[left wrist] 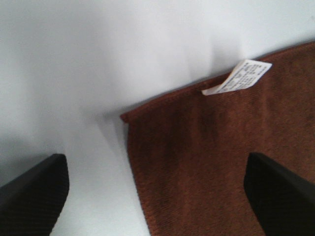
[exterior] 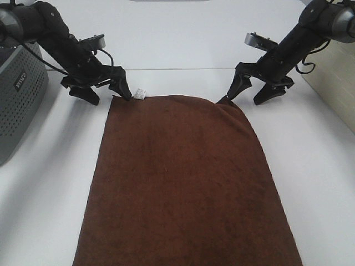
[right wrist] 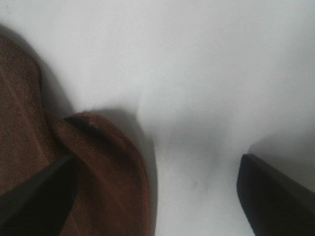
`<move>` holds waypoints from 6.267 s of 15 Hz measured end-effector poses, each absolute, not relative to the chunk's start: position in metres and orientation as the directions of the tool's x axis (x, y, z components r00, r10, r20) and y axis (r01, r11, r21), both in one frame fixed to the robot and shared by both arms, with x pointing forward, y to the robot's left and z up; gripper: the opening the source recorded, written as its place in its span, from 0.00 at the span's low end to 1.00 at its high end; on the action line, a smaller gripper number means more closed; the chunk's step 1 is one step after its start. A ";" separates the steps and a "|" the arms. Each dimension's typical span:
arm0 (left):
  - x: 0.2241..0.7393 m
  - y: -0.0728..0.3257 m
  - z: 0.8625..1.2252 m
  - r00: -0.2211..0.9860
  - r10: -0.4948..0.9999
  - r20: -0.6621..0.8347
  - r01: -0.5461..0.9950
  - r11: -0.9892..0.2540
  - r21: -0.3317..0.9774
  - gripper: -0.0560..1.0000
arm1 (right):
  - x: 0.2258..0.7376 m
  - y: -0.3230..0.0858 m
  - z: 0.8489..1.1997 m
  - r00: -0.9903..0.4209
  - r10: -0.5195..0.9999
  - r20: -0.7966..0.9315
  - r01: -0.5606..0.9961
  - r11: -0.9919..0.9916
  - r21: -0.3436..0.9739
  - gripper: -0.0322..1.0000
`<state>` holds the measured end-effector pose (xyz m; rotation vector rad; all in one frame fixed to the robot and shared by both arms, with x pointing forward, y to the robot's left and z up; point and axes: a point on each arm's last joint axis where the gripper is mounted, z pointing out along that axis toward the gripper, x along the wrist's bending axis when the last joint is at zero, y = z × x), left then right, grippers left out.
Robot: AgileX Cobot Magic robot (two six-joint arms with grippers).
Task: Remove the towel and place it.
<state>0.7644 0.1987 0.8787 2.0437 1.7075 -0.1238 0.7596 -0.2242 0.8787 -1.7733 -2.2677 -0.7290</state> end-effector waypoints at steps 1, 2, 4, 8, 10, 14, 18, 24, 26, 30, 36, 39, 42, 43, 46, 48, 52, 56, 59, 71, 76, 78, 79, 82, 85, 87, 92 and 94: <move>0.764 0.197 0.879 0.219 0.901 -0.374 0.950 -0.109 0.294 0.90 | 0.760 -0.220 0.879 -0.284 0.863 0.418 0.944 0.177 0.278 0.85; 0.764 0.191 0.878 0.230 0.898 -0.376 0.946 -0.116 0.303 0.90 | 0.761 -0.211 0.879 -0.298 0.862 0.411 0.937 0.182 0.297 0.85; 0.763 0.187 0.878 0.238 0.895 -0.376 0.944 -0.121 0.307 0.90 | 0.761 -0.206 0.879 -0.306 0.861 0.407 0.934 0.187 0.306 0.85; 0.758 0.160 0.878 0.272 0.876 -0.398 0.939 -0.151 0.310 0.89 | 0.761 -0.190 0.874 -0.317 0.851 0.419 0.929 0.188 0.320 0.85; 0.757 0.155 0.877 0.279 0.875 -0.396 0.935 -0.155 0.318 0.87 | 0.761 -0.190 0.874 -0.315 0.850 0.423 0.929 0.185 0.322 0.85; 0.758 0.155 0.874 0.268 0.879 -0.394 0.938 -0.145 0.314 0.74 | 0.762 -0.189 0.872 -0.305 0.844 0.441 0.932 0.170 0.321 0.81; 0.758 0.159 0.872 0.286 0.894 -0.345 0.932 -0.176 0.315 0.54 | 0.762 -0.189 0.869 -0.303 0.846 0.439 0.932 0.168 0.320 0.70; 0.758 0.161 0.871 0.295 0.901 -0.319 0.929 -0.192 0.316 0.38 | 0.764 -0.189 0.865 -0.325 0.849 0.418 0.919 0.180 0.350 0.49; 0.759 0.161 0.871 0.295 0.901 -0.317 0.928 -0.191 0.321 0.38 | 0.762 -0.189 0.864 -0.352 0.839 0.415 0.915 0.215 0.341 0.49; 0.760 0.162 0.871 0.297 0.904 -0.307 0.923 -0.190 0.334 0.38 | 0.761 -0.189 0.861 -0.389 0.827 0.405 0.903 0.255 0.345 0.48; 0.761 0.162 0.870 0.296 0.905 -0.305 0.923 -0.189 0.336 0.37 | 0.761 -0.189 0.856 -0.386 0.826 0.410 0.906 0.255 0.338 0.08; 0.761 0.163 0.869 0.301 0.908 -0.290 0.920 -0.197 0.338 0.26 | 0.763 -0.190 0.858 -0.395 0.829 0.395 0.900 0.265 0.345 0.04; 0.761 0.164 0.868 0.307 0.911 -0.275 0.917 -0.207 0.341 0.10 | 0.769 -0.193 0.865 -0.402 0.851 0.339 0.891 0.277 0.360 0.04; 0.761 0.164 0.868 0.310 0.910 -0.274 0.916 -0.209 0.342 0.06 | 0.771 -0.195 0.867 -0.399 0.860 0.318 0.890 0.280 0.359 0.04; 0.761 0.164 0.868 0.313 0.910 -0.271 0.915 -0.212 0.343 0.05 | 0.776 -0.199 0.878 -0.391 0.884 0.255 0.886 0.287 0.365 0.04; 0.765 0.165 0.869 0.312 0.915 -0.254 0.903 -0.203 0.379 0.05 | 0.783 -0.199 0.893 -0.384 0.891 0.241 0.871 0.263 0.415 0.04; 0.775 0.166 0.872 0.307 0.926 -0.221 0.864 -0.173 0.473 0.05 | 0.791 -0.199 0.904 -0.372 0.902 0.220 0.845 0.231 0.482 0.04; 0.786 0.167 0.878 0.291 0.937 -0.192 0.799 -0.128 0.588 0.05 | 0.799 -0.200 0.907 -0.357 0.914 0.193 0.805 0.196 0.559 0.04; 0.793 0.168 0.883 0.278 0.944 -0.175 0.746 -0.098 0.659 0.05 | 0.807 -0.201 0.912 -0.339 0.925 0.174 0.757 0.157 0.634 0.04; 0.808 0.169 0.896 0.269 0.957 -0.106 0.585 -0.075 0.807 0.05 | 0.821 -0.204 0.924 -0.289 0.945 0.151 0.630 0.070 0.774 0.04; 0.810 0.170 0.899 0.261 0.961 -0.095 0.547 -0.067 0.834 0.05 | 0.824 -0.204 0.928 -0.280 0.948 0.154 0.592 0.044 0.805 0.04; 0.811 0.170 0.899 0.263 0.961 -0.091 0.544 -0.070 0.836 0.05 | 0.825 -0.204 0.928 -0.280 0.947 0.155 0.587 0.042 0.808 0.04; 0.811 0.170 0.899 0.263 0.961 -0.088 0.541 -0.072 0.838 0.05 | 0.826 -0.204 0.926 -0.277 0.948 0.156 0.584 0.037 0.811 0.04; 0.813 0.171 0.895 0.253 0.964 -0.079 0.519 -0.066 0.852 0.05 | 0.827 -0.204 0.907 -0.267 0.950 0.164 0.602 0.031 0.798 0.04; 0.813 0.171 0.877 0.251 0.965 -0.079 0.540 -0.072 0.839 0.05 | 0.828 -0.204 0.899 -0.261 0.951 0.167 0.605 0.026 0.796 0.04; 0.813 0.171 0.873 0.247 0.966 -0.077 0.537 -0.070 0.841 0.05 | 0.828 -0.204 0.896 -0.259 0.952 0.164 0.603 0.026 0.797 0.04; 0.815 0.170 0.871 0.240 0.968 -0.072 0.513 -0.064 0.856 0.05 | 0.829 -0.205 0.877 -0.249 0.955 0.164 0.613 0.024 0.789 0.04; 0.815 0.171 0.870 0.237 0.969 -0.070 0.506 -0.062 0.860 0.05 | 0.830 -0.205 0.877 -0.248 0.955 0.164 0.610 0.022 0.792 0.04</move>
